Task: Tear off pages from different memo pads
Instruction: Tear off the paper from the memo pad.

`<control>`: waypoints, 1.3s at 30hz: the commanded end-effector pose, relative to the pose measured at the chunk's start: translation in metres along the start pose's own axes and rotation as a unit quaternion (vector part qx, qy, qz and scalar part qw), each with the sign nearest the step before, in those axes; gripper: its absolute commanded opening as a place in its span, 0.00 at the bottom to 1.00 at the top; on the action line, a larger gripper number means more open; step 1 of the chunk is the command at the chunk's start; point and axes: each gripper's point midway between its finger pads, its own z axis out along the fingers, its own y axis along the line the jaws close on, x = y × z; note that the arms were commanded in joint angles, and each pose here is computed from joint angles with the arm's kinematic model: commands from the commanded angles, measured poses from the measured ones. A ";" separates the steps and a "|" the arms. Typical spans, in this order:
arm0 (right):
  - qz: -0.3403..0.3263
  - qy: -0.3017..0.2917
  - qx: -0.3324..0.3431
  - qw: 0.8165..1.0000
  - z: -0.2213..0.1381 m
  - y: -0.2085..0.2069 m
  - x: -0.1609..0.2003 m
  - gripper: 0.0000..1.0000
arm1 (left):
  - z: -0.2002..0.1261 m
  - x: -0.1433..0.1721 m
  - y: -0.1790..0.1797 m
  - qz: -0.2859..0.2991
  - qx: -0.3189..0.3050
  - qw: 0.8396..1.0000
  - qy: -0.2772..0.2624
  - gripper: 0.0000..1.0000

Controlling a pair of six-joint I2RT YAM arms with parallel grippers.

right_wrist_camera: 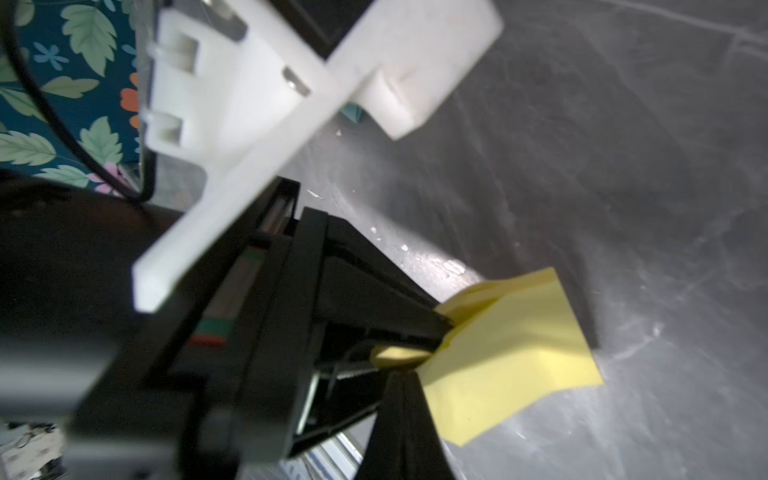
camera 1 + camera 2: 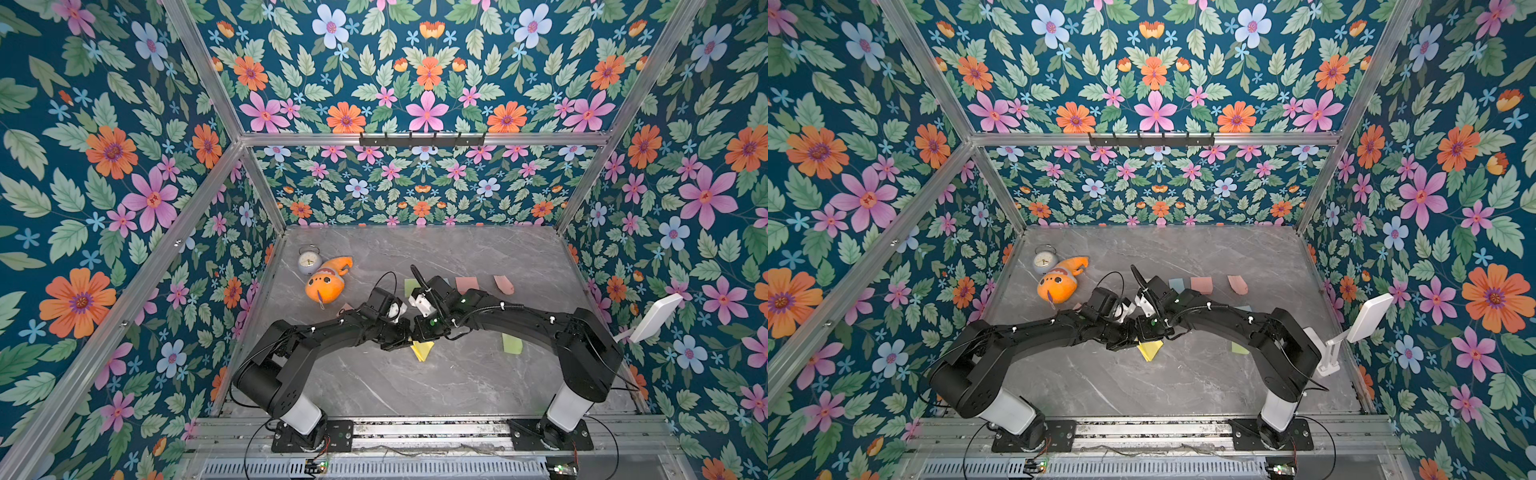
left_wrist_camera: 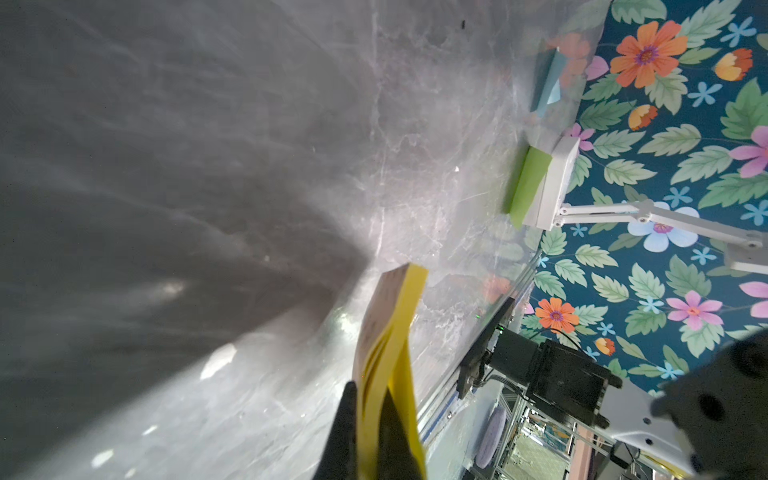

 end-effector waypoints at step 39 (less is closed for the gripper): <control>-0.127 -0.050 0.285 0.949 -0.073 -0.074 -0.021 0.00 | -0.035 -0.002 -0.040 0.115 0.130 0.982 -0.071 0.00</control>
